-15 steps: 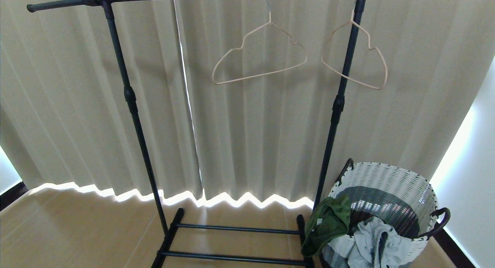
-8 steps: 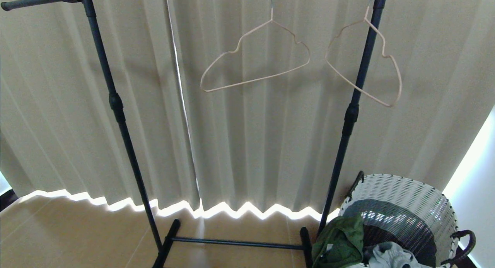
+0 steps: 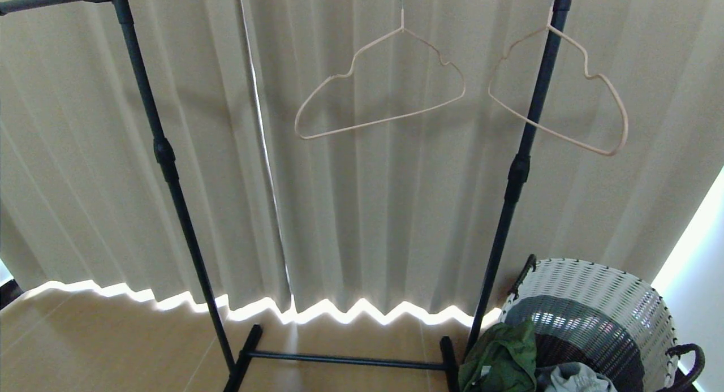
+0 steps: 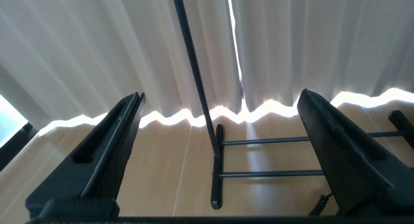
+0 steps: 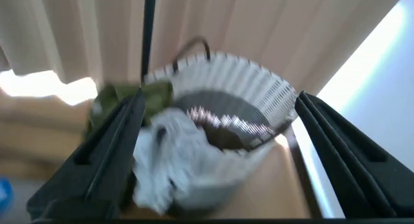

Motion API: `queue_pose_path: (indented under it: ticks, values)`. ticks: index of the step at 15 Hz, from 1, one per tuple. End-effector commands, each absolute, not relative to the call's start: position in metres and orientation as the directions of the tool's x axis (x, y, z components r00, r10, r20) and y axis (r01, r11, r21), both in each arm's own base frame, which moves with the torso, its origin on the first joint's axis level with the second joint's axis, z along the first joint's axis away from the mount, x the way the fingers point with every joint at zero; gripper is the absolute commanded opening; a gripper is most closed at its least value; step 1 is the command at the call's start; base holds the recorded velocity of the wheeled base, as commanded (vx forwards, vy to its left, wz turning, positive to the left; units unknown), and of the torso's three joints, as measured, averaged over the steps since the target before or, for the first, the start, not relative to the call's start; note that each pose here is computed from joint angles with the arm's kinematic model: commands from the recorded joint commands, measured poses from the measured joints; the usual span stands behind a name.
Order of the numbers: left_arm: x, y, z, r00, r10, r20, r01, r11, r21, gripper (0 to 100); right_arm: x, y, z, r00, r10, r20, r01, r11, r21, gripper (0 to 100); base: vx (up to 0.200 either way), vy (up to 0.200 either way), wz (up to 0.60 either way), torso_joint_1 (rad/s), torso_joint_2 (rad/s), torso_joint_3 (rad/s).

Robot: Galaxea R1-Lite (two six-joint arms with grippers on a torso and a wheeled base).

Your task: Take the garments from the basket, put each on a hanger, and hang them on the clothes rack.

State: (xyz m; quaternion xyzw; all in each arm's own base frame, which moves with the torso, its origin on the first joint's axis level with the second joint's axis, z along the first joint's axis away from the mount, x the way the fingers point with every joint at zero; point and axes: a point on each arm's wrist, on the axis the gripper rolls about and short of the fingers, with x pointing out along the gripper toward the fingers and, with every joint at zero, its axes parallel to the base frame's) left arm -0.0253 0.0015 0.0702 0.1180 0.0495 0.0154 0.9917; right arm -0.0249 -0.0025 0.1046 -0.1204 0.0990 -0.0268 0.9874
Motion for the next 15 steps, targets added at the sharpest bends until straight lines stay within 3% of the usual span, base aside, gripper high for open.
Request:
queue_pose_path:
  ticks: [1, 2, 4, 5, 10, 15]
  values:
    - [-0.025, 0.002, 0.070, 0.995, 0.043, -0.095, -0.020, 0.972, 0.235, 100, 0.011, -0.003, 0.120, 0.866, -0.103, -0.489, -0.094, 0.928, -0.361, 100, 0.000, 0.000, 0.00, 0.000, 0.00, 0.000]
    - [-0.025, 0.002, 0.070, 0.995, 0.043, -0.095, -0.020, 0.972, 0.235, 100, 0.027, -0.003, 0.118, 0.796, -0.131, -0.591, -0.145, 0.907, -0.396, 100, 0.000, 0.000, 0.00, 0.000, 0.00, 0.000]
    - [-0.025, 0.002, 0.070, 0.995, 0.043, -0.095, -0.020, 0.972, 0.235, 100, 0.032, -0.003, 0.117, 0.766, -0.136, -0.628, -0.172, 0.898, -0.404, 100, 0.000, 0.000, 0.00, 0.000, 0.00, 0.000]
    - [-0.025, 0.002, 0.070, 0.994, 0.045, -0.095, -0.021, 0.972, 0.232, 100, 0.074, -0.002, 0.108, 0.646, -0.138, -0.751, -0.304, 0.856, -0.418, 100, 0.000, 0.000, 0.00, 0.000, 0.00, 0.000]
    - [-0.025, 0.002, 0.070, 0.994, 0.045, -0.095, -0.022, 0.973, 0.231, 100, 0.128, 0.000, 0.080, 0.510, -0.132, -0.850, -0.484, 0.773, -0.411, 100, 0.000, 0.000, 0.00, 0.000, 0.00, 0.000]
    - [-0.025, 0.002, 0.070, 0.994, 0.045, -0.095, -0.021, 0.972, 0.232, 100, 0.159, 0.001, 0.046, 0.394, -0.138, -0.909, -0.546, 0.760, -0.352, 100, 0.000, 0.000, 0.00, 0.000, 0.00, 0.000]
